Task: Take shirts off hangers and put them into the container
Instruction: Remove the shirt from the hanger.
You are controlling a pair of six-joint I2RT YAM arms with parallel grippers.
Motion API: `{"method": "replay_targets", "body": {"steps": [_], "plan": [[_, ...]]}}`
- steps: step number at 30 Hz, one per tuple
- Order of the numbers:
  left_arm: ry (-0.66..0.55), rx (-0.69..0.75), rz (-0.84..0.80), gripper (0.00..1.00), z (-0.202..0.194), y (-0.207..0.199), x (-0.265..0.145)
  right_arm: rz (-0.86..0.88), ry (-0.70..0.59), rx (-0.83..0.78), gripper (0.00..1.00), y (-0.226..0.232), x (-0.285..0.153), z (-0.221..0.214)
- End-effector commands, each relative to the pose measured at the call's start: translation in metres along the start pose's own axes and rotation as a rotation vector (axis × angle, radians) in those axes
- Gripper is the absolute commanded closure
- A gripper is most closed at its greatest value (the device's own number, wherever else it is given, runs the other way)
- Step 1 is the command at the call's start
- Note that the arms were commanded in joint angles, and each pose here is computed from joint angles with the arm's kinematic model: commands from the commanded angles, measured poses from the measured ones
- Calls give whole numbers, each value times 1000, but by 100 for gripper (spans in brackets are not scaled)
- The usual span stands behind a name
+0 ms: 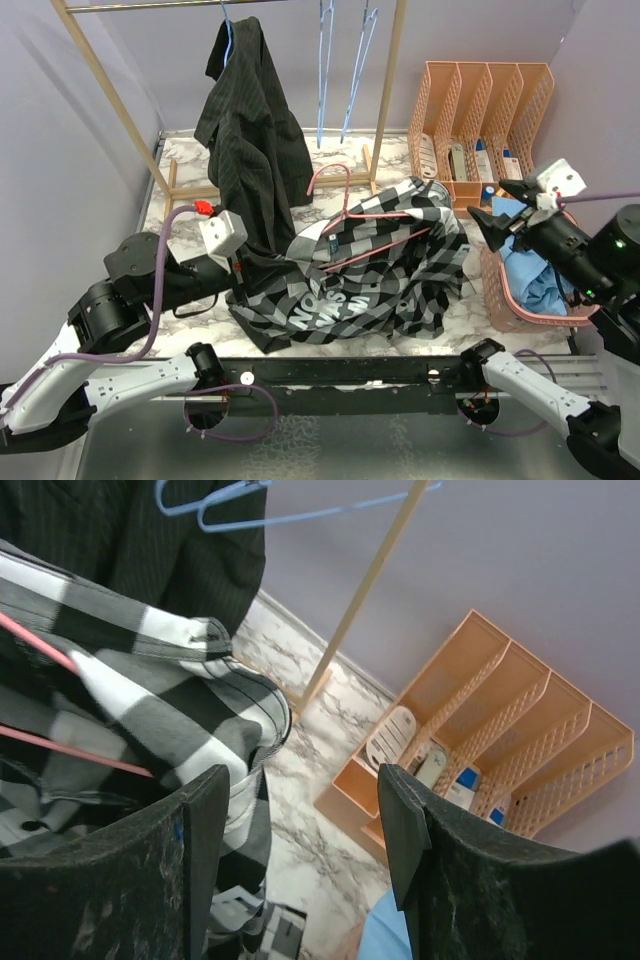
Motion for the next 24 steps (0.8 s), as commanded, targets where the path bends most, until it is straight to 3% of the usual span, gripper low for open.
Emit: {"method": "replay_targets", "body": {"steps": [1,4,9,16,24], "plan": [[-95,30,76,100,27,14,2,-18,-91,20,42,-2,-12,18],[-102,28,89,100,28,15,0,38,-117,13,42,7,-20,21],[-132,26,100,100,33,16,-4,280,48,45,36,49,-3,-33],[-138,22,93,100,35,16,0,353,109,106,31,69,12,-87],[-138,16,80,100,33,14,6,357,77,167,23,71,27,-84]]}}
Point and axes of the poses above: each gripper's point midway between its finger pads, its own x axis out along the fingers, its own y axis along the line the jaws close on, z = x × y, the point moved 2 cm from there along -x, back along the fingers, and after that the axes turned 13 degrees about x, right-handed, at the moved point
